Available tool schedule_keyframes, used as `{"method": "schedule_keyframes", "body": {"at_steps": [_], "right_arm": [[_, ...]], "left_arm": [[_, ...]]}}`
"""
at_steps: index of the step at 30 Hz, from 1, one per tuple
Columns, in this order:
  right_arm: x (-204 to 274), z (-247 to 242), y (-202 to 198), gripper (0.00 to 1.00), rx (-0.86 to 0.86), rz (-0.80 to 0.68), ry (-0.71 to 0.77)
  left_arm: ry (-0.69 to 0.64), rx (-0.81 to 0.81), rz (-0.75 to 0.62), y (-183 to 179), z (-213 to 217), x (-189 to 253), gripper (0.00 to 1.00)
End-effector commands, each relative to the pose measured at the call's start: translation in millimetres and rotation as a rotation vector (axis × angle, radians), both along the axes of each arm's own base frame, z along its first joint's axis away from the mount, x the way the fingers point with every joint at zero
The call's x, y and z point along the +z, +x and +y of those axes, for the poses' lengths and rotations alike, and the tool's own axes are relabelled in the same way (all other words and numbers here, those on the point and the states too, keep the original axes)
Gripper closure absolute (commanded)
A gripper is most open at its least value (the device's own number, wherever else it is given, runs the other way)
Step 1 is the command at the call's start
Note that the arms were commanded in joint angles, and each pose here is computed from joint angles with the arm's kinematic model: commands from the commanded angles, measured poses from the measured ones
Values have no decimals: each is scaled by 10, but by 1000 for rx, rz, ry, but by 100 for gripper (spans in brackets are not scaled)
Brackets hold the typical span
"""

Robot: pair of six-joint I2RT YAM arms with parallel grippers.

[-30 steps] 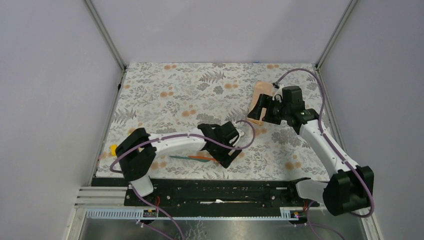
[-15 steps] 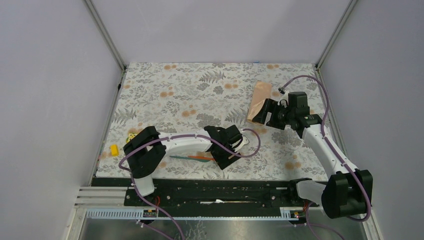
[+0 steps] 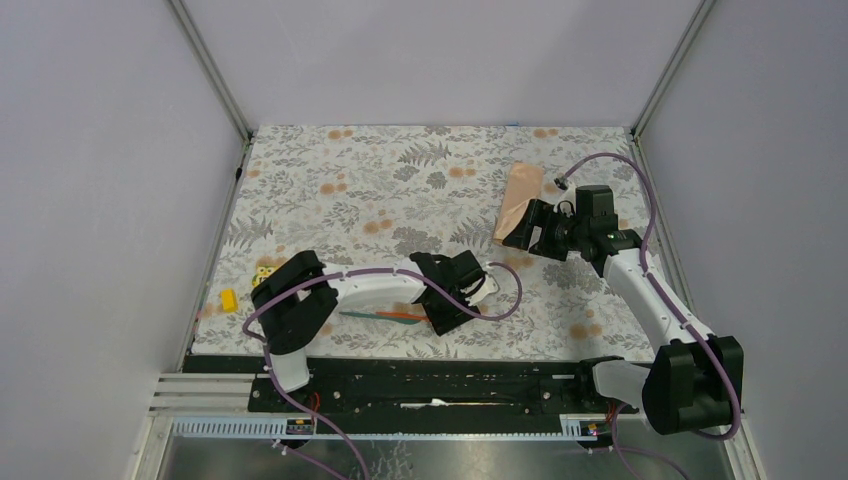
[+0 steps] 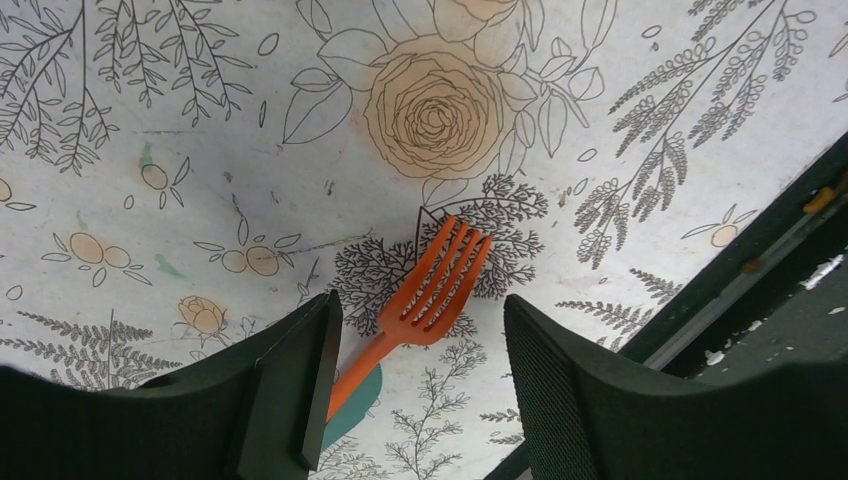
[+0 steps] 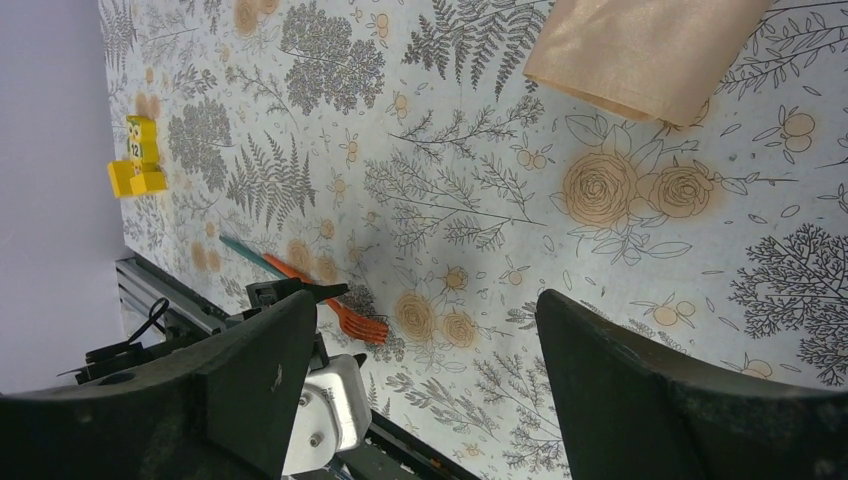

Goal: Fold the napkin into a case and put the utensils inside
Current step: Pick up the fork from the corner of the board.

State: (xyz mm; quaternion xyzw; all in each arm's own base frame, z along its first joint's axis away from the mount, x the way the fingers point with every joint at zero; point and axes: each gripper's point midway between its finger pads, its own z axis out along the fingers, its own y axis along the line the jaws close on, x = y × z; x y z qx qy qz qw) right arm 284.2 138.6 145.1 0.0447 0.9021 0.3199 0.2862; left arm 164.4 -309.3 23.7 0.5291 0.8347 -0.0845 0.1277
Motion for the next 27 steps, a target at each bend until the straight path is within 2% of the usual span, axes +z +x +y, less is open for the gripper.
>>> {"method": "schedule_keyframes", "body": {"at_steps": [1,15,22,27], "right_arm": [[36,32,37,13,25,-33,17],[16,62,30,14,31,-25,42],[-38,58,28,14,26,-16,41],[-200,-18,59,14,-1,11,-8]], "left_arm": [[2,-22,-34,106,9,-30,35],[18,-28,-88,294,5,-80,53],[-22,29,-198,693,-40,109,61],[-135,149,-288,1198,-38,549,64]]}}
